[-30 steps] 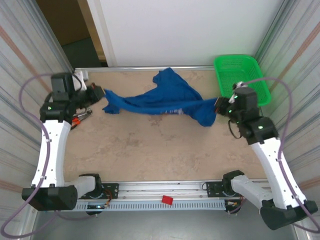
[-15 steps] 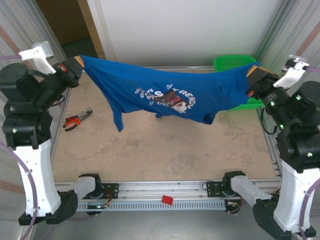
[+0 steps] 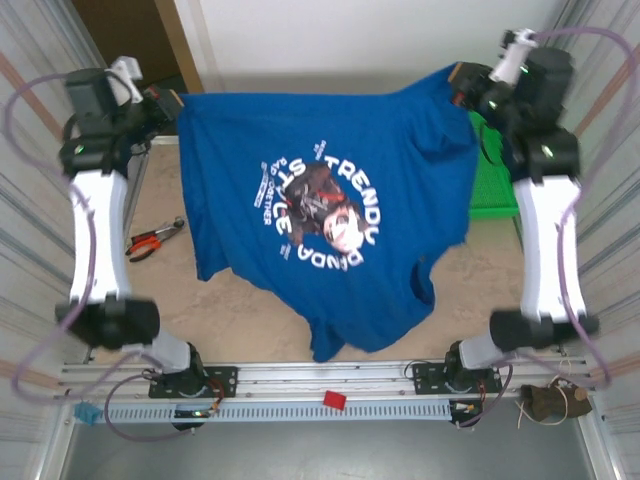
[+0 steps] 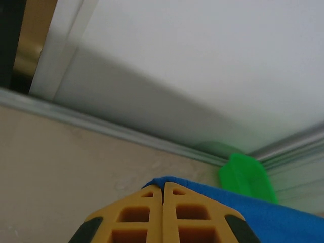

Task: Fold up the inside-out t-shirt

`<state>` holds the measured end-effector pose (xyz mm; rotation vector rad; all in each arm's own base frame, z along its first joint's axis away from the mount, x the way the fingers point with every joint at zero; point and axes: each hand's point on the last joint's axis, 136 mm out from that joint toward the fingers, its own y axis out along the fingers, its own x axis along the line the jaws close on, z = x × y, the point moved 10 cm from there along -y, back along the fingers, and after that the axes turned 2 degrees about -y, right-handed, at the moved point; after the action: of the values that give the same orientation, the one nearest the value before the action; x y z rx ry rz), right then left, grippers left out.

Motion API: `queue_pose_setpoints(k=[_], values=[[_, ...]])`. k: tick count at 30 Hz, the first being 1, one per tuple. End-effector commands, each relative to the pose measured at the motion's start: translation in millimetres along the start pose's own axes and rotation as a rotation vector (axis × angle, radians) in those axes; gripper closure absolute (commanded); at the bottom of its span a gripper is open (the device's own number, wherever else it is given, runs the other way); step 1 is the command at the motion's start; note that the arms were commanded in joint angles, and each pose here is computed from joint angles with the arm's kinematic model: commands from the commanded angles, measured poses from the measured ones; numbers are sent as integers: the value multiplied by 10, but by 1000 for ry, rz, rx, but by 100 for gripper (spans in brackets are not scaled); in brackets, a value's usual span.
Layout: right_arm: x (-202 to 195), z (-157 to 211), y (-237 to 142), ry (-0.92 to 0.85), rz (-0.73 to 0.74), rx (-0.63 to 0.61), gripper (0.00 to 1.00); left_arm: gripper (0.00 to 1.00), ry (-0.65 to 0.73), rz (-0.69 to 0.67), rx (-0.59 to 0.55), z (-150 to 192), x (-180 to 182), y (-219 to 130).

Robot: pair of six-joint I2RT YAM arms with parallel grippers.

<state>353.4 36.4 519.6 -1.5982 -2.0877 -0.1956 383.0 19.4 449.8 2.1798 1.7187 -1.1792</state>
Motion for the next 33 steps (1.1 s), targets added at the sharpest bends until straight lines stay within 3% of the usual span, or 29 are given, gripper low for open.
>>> queue_pose_setpoints(k=[1, 4, 9, 13, 16, 22, 27, 30, 33], values=[[-29, -217, 426, 28, -81, -13, 100, 100, 7, 84, -41, -334, -21, 201], [81, -464, 495, 46, -139, -71, 100, 100, -17, 172, -86, -583, -183, 233], [111, -646, 272, 108, -206, -144, 100, 100, -7, 259, -198, -758, -466, -109], [131, -501, 78, 84, -193, -96, 100, 100, 3, 268, -161, -607, -483, -229], [63, -196, -59, 97, -168, -55, 100, 100, -30, 219, -77, -263, -243, -162], [-392, 1044, -400, 194, -26, 106, 100, 100, -157, 64, 148, 959, 623, 127], [-669, 2430, -805, 273, 121, 340, 100, 100, -290, -101, 319, 2029, 1311, 192], [-758, 3125, -1045, 299, 205, 482, 100, 100, -313, -175, 381, 2366, 1503, 127], [-847, 3528, -1300, 264, 308, 573, 100, 100, -297, -234, 417, 2502, 1544, 8]])
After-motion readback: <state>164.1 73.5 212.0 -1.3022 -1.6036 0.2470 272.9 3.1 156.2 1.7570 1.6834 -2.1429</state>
